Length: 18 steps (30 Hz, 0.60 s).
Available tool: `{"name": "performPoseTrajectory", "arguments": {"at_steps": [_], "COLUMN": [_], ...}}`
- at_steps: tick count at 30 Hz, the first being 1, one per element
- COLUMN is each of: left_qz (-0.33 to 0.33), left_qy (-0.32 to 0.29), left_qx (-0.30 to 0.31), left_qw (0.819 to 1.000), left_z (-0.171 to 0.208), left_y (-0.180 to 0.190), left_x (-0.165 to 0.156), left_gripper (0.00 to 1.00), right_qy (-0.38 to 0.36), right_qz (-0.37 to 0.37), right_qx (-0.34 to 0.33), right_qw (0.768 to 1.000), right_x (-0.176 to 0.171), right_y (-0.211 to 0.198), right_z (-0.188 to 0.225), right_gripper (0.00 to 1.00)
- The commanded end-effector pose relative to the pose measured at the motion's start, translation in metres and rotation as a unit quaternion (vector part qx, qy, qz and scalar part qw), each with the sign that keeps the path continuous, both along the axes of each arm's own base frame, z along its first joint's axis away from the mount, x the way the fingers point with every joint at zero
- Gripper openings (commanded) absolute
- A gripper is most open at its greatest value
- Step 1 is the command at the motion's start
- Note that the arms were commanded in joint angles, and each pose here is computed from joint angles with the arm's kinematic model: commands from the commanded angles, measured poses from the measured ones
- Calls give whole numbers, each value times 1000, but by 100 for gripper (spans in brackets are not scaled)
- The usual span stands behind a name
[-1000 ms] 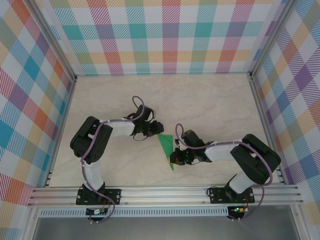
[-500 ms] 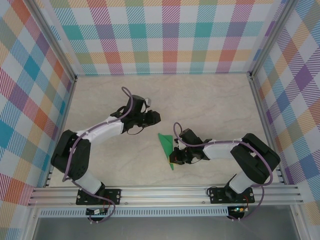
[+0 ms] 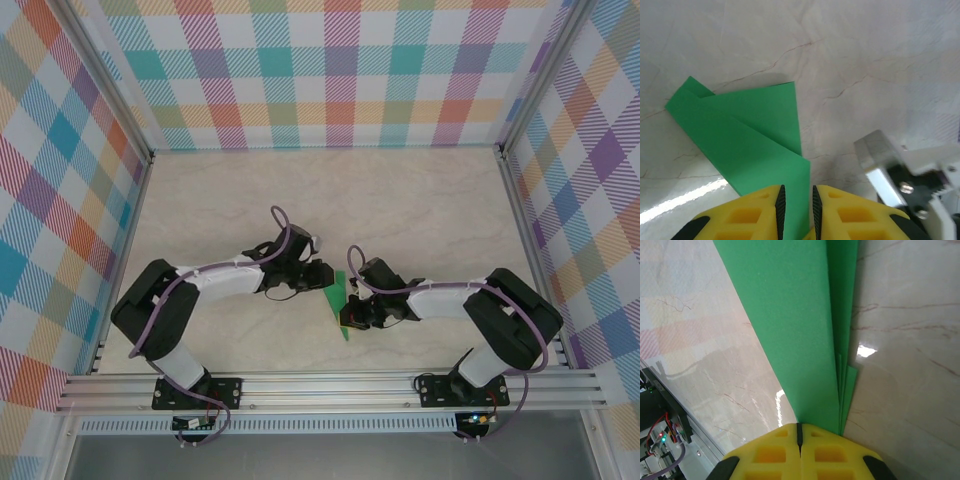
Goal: Fold a paper plane with a square sheet of paper (pick it up from the middle)
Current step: Fold the wing for the fifth time at the center of the table.
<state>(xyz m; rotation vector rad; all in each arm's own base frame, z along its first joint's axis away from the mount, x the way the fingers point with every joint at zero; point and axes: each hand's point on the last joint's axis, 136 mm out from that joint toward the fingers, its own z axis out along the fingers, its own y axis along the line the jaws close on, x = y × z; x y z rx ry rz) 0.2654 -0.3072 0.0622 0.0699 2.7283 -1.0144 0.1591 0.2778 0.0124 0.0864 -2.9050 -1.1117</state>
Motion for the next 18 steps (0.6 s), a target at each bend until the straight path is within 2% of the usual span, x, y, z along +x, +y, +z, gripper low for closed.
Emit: {"name": "performPoseTrajectory", "arguments": {"at_steps": [1, 9, 14, 18], "left_qz": [-22, -22, -29, -32], "left_qy": [-10, 14, 22, 34], "left_qx": [-11, 24, 87, 104], "left_qw": [1000, 999, 996, 993], "left_z": [0, -33, -58, -69], "left_y": [-17, -14, 0, 5], "left_x": [6, 3, -4, -11], "left_gripper": [24, 23, 23, 22], "right_qy": [42, 39, 18, 8], "right_qz": [-11, -11, 0, 6], "right_qx": [-81, -62, -14, 20], "right_qw": [996, 997, 1000, 1000], "right_x": [-24, -24, -16, -6], "right_y": [-35, -31, -13, 4], "right_z": [-30, -24, 5, 22], "right_gripper": [3, 5, 8, 8]}}
